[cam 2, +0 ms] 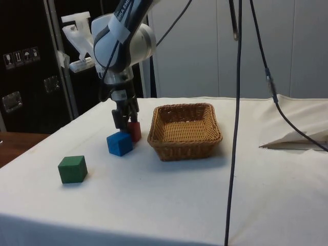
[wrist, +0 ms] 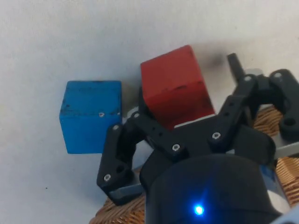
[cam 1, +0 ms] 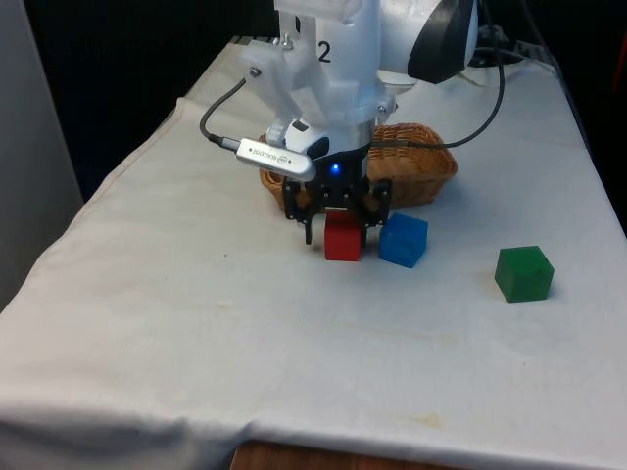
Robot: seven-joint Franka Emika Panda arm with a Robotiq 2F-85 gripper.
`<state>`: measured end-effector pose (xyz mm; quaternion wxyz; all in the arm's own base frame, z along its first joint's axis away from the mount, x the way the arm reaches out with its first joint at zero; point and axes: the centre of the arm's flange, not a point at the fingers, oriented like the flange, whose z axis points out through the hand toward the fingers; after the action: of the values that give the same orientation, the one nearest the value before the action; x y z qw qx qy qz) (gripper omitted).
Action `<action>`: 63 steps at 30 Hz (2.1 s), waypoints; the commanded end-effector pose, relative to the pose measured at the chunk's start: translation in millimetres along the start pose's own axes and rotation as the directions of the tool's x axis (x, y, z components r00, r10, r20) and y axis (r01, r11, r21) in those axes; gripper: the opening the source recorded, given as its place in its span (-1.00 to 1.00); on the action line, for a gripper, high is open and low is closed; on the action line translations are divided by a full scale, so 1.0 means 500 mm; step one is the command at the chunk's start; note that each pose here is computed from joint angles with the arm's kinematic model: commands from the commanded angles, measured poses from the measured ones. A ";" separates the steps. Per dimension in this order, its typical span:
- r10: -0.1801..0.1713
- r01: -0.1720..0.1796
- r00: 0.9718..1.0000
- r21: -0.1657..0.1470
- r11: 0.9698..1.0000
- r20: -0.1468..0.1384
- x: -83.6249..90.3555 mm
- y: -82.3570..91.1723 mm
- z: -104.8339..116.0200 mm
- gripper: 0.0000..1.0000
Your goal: Pick up exactly two blocks and place them into the basket.
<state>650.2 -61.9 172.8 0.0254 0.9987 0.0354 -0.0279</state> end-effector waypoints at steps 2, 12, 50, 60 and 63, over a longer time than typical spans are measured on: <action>0.000 0.000 1.000 0.001 1.000 -0.002 0.001 0.001 0.002 -0.22; 0.000 0.000 1.000 0.000 1.000 -0.001 0.000 0.001 0.002 -1.00; 0.036 -0.035 0.999 0.070 0.997 -0.012 -0.141 0.035 -0.221 -1.00; 0.035 -0.032 0.999 0.084 0.996 -0.030 -0.195 0.031 -0.221 -1.00; 0.033 -0.030 0.999 0.086 0.996 -0.036 -0.205 0.029 -0.218 -1.00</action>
<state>556.8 -77.8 287.3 -0.0224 0.9995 0.0182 -0.0158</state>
